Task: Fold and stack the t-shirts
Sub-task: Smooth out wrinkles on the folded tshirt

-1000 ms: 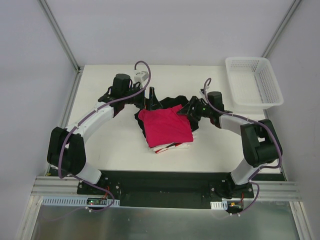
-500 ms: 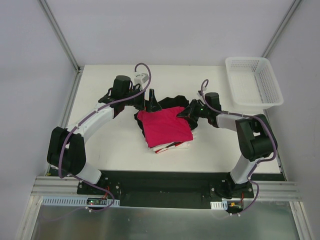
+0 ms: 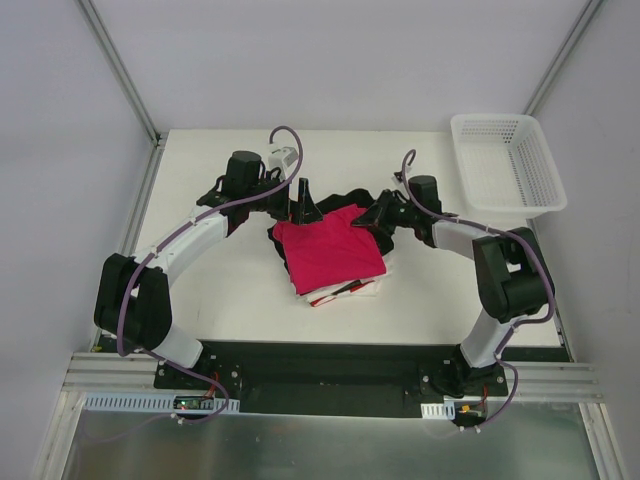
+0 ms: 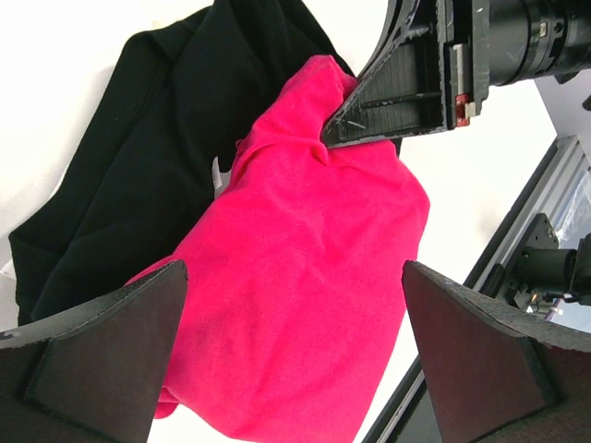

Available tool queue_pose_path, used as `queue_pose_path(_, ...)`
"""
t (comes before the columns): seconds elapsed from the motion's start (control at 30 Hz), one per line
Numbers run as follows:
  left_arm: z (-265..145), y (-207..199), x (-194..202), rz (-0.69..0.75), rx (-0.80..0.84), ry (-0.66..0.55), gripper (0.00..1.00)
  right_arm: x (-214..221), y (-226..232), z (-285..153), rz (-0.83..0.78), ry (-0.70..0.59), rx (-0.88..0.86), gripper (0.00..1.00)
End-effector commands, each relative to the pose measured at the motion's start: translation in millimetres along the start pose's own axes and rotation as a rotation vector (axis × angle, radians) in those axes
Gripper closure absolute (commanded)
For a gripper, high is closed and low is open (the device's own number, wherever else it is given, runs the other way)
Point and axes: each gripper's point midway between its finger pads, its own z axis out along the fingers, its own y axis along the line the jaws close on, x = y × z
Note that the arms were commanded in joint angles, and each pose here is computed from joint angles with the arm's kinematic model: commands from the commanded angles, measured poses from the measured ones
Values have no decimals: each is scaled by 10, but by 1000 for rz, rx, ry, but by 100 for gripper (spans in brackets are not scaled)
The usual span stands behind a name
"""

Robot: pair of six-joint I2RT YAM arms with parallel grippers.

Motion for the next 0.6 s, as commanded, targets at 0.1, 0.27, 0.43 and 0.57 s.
queue_pose_path(0.1,-28,-70,-38,52,10,-22,1,-328,511,7,-117,-43,-92,93)
queue_pose_path(0.27,-40,-47,-42,60,-6,-26,1,-345,506,48,-117,-31,-95,89)
queue_pose_path(0.43,-38,-45,-24,57,-5,-20,1,-289,405,101,-108,-5,-87,75)
queue_pose_path(0.57,-46,-36,-16,57,-11,-20,1,-251,294,118,-96,4,-71,64)
